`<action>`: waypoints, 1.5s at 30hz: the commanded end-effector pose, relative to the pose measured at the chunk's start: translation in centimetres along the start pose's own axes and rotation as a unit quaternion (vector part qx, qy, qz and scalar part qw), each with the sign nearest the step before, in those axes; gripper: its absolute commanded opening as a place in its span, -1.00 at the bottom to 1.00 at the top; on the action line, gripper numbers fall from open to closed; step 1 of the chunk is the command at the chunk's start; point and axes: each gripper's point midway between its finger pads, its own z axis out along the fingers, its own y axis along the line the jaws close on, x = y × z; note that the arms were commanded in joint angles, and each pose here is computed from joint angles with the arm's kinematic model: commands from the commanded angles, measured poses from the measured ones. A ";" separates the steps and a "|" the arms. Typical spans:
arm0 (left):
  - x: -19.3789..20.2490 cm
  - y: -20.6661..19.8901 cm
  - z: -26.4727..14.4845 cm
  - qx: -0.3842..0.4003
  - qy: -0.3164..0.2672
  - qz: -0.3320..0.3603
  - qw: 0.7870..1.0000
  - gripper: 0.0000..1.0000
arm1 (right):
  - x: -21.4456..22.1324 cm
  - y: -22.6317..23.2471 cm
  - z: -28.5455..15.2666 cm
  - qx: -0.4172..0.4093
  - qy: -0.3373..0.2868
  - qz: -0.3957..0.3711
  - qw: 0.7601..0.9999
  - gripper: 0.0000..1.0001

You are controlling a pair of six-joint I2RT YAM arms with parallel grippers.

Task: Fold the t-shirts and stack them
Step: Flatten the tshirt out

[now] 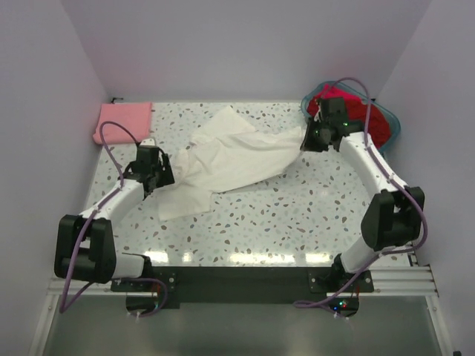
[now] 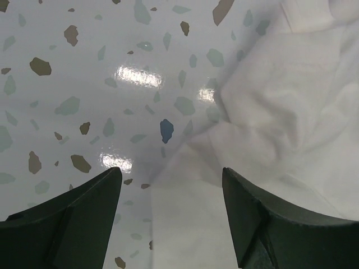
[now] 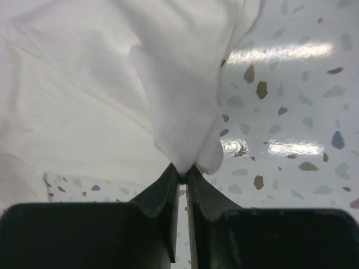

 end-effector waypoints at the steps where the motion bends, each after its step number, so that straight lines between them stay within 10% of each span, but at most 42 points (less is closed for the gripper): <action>1: -1.5 0.6 0.0 -0.020 -0.021 0.010 1.000 0.54 | 0.1 -2.5 -6.8 0.081 0.030 -0.065 0.994 -0.63; 8: -1.1 -0.1 0.2 -0.004 -0.012 0.009 1.000 0.53 | -0.6 0.0 -5.4 0.040 -0.004 -0.063 0.997 0.14; 27: 5.1 -9.4 -1.8 0.140 0.090 0.059 0.984 -0.05 | 3.9 2.6 5.5 -0.036 0.069 -0.095 0.992 0.08; 45: 4.4 0.0 1.1 -0.031 0.113 0.009 0.993 -0.10 | 4.2 -4.3 4.9 0.091 0.046 -0.056 0.993 0.14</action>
